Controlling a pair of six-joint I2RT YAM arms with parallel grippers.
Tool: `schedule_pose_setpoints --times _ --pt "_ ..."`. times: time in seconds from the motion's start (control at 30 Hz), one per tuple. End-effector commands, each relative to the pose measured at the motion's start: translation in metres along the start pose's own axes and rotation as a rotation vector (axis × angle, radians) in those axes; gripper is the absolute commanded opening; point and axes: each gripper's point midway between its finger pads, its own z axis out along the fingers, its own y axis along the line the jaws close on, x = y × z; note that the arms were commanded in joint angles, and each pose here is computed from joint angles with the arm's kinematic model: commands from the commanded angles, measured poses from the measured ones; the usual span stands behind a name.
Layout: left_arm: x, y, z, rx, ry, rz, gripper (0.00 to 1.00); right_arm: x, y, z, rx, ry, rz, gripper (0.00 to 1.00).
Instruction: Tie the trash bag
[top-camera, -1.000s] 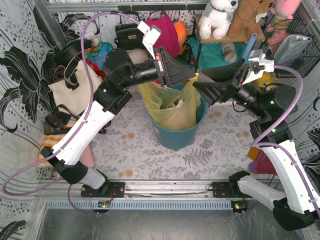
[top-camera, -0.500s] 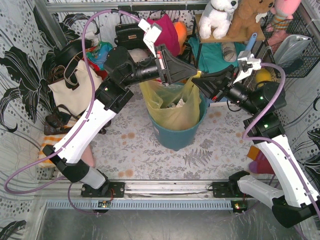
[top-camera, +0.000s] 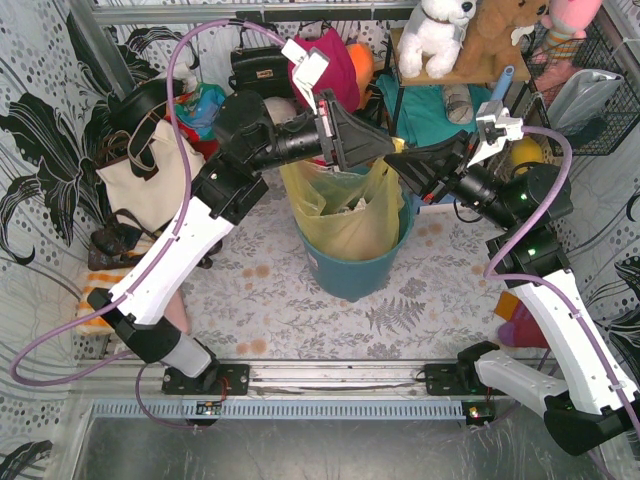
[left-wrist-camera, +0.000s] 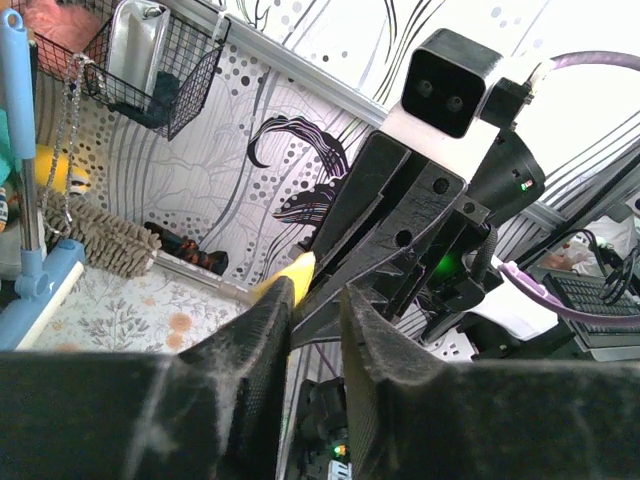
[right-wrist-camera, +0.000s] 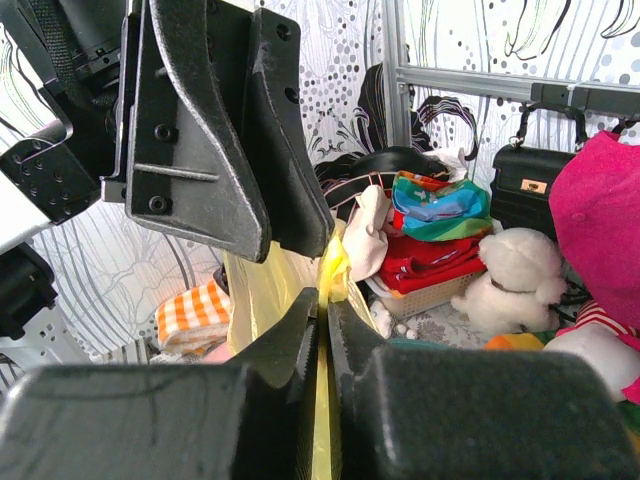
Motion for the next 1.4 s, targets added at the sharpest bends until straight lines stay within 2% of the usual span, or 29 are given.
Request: schedule_pose_setpoints --times 0.0,0.1,0.2,0.37,0.5,0.63,0.77,1.0,1.27,1.37 --pt "-0.016 -0.01 0.004 0.033 -0.043 0.038 0.37 -0.014 0.008 0.001 -0.032 -0.044 -0.035 0.06" --pt "-0.017 -0.008 0.007 0.035 -0.041 0.033 0.51 -0.014 0.009 0.001 -0.034 -0.044 -0.032 0.06" --pt "-0.018 -0.005 0.01 0.029 -0.041 0.03 0.57 -0.014 0.009 0.001 -0.04 -0.044 -0.031 0.06" --pt "-0.02 0.008 0.011 -0.044 -0.056 0.029 0.59 -0.016 0.012 -0.001 -0.043 -0.048 -0.034 0.06" --pt "-0.032 0.02 0.004 -0.141 -0.116 0.041 0.6 -0.017 0.013 -0.002 -0.047 -0.051 -0.038 0.05" --pt "-0.028 0.007 0.004 -0.071 -0.094 0.045 0.6 -0.018 0.014 -0.002 -0.048 -0.052 -0.039 0.05" --pt "-0.019 -0.01 0.007 0.052 -0.057 0.036 0.55 -0.017 0.013 -0.002 -0.045 -0.051 -0.038 0.05" --pt "-0.008 -0.012 0.006 0.084 -0.02 0.037 0.49 -0.018 0.012 -0.001 -0.043 -0.052 -0.038 0.05" --pt "-0.011 -0.015 0.004 0.079 -0.028 0.051 0.26 -0.02 0.014 -0.001 -0.048 -0.059 -0.044 0.05" --pt "-0.011 -0.015 0.004 0.076 -0.026 0.055 0.13 -0.02 0.014 -0.001 -0.049 -0.056 -0.04 0.05"
